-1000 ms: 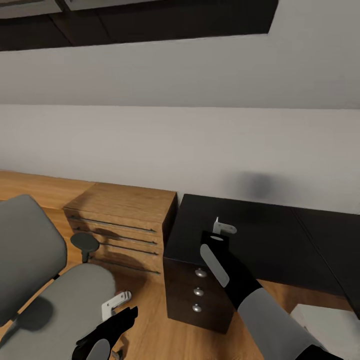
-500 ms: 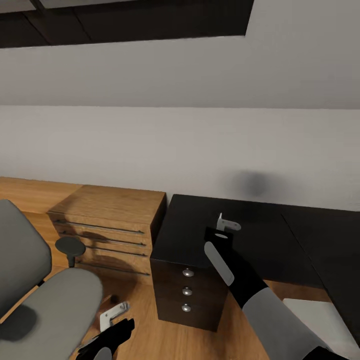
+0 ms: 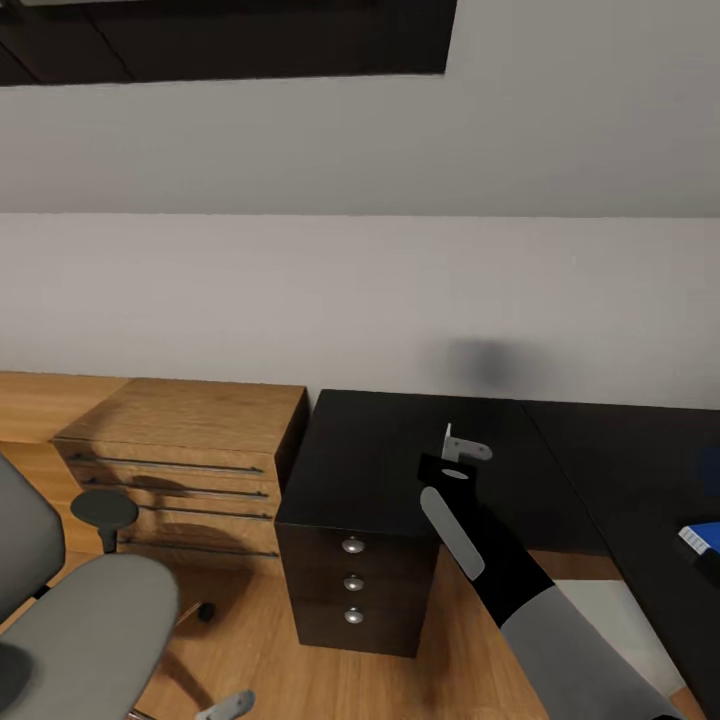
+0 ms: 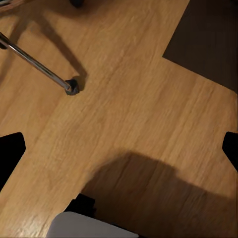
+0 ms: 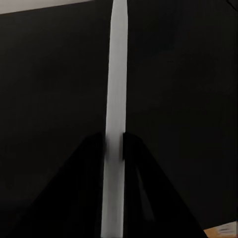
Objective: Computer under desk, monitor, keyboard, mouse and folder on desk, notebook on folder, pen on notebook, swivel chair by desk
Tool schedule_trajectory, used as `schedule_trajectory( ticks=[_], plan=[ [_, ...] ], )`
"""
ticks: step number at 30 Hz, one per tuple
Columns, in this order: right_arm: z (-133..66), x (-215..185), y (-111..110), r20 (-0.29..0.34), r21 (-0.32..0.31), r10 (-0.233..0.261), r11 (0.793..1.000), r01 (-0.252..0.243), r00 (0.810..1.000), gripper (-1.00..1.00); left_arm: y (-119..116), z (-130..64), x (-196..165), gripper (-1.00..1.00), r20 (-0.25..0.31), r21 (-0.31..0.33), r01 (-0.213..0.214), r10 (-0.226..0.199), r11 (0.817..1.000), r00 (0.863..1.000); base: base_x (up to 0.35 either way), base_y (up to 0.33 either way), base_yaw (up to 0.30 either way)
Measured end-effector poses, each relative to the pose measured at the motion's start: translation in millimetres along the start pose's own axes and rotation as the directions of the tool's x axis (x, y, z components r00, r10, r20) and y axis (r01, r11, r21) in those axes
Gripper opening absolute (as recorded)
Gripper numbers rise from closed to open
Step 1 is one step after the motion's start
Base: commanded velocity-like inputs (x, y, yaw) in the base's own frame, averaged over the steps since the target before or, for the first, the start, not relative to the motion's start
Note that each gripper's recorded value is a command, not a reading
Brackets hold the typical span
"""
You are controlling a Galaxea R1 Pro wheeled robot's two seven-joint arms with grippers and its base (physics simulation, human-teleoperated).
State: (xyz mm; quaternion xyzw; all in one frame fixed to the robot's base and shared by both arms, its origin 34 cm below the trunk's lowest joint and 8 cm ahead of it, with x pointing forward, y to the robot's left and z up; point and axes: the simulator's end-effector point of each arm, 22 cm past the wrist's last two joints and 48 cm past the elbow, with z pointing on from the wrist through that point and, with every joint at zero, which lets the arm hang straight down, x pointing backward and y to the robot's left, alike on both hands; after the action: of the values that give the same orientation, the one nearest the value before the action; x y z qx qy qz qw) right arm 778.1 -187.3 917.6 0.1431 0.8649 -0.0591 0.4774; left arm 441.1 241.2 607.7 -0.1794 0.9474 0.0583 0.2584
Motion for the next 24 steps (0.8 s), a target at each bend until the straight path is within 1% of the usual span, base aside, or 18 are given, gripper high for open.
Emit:
schedule_trajectory(
  ticks=[2, 6, 7, 9, 13, 16, 17, 18, 19, 20, 22, 24],
  plan=[
    [0.5, 0, -1, 0.001, 0.001, -0.002, 1.0, 0.002, 1.0, -1.0, 2, 5.1, 6, 1.0, 0.003, 0.035, -0.009, 0.009, 0.999, 1.0, 0.0, 0.0, -0.013],
    [2.1, 0, -4, 0.005, 0.006, -0.007, 1.0, 0.007, 1.0, -1.0, 6, 8.1, 9, 1.0, 0.004, 0.052, -0.016, 0.016, 0.999, 1.0, 0.0, 0.0, -0.006],
    [3.9, -1, -9, 0.008, 0.013, -0.011, 1.0, 0.01, 1.0, -1.0, 7, 8.7, 10, 1.0, 0.003, 0.054, -0.017, 0.017, 0.998, 1.0, 0.0, 0.0, -0.002],
    [9.9, -4, -26, 0.015, 0.035, -0.02, 0.999, 0.02, 1.0, -1.0, 8, 9.4, 11, 1.0, 0.003, 0.057, -0.019, 0.019, 0.998, 1.0, 0.0, 0.0, -0.001],
    [15.3, -11, -44, 0.031, 0.051, -0.03, 0.998, 0.028, 0.999, -1.0, 8, 9.8, 11, 1.0, 0.004, 0.058, -0.02, 0.02, 0.998, 1.0, 0.0, 0.0, 0.0],
    [23.4, -6, -61, 0.017, 0.076, -0.04, 0.996, 0.039, 0.999, -1.0, 9, 10.0, 11, 1.0, 0.005, 0.056, -0.02, 0.019, 0.998, 1.0, 0.0, 0.0, 0.0],
    [35.6, 0, -80, -0.006, 0.082, -0.052, 0.995, 0.052, 0.999, -1.0, 12, 10.7, 10, 1.0, 0.006, 0.051, -0.02, 0.019, 0.999, 1.0, 0.0, 0.0, 0.0],
    [51.1, 11, -96, -0.046, 0.072, -0.057, 0.996, 0.06, 0.997, -1.0, 17, 11.7, 8, 1.0, 0.009, 0.044, -0.023, 0.022, 0.999, 1.0, 0.0, 0.0, 0.0],
    [57.7, 13, -101, -0.06, 0.064, -0.054, 0.996, 0.058, 0.997, -1.0, 18, 11.9, 8, 1.0, 0.009, 0.043, -0.024, 0.023, 0.999, 1.0, 0.0, 0.0, 0.0],
    [74.9, 8, -108, -0.091, 0.024, -0.033, 0.999, 0.035, 0.995, -1.0, 20, 12.3, 7, 1.0, 0.01, 0.041, -0.025, 0.025, 0.999, 1.0, 0.0, 0.0, 0.0],
    [94.6, -8, -112, -0.125, -0.037, 0.014, 0.999, -0.019, 0.992, -1.0, 21, 12.6, 7, 1.0, 0.011, 0.039, -0.027, 0.026, 0.999, 1.0, 0.0, 0.0, 0.0],
    [96.4, -26, -106, -0.11, -0.072, 0.033, 0.997, -0.041, 0.993, -1.0, 22, 12.7, 6, 1.0, 0.012, 0.038, -0.028, 0.027, 0.999, 1.0, 0.0, 0.0, 0.0]
  ],
)
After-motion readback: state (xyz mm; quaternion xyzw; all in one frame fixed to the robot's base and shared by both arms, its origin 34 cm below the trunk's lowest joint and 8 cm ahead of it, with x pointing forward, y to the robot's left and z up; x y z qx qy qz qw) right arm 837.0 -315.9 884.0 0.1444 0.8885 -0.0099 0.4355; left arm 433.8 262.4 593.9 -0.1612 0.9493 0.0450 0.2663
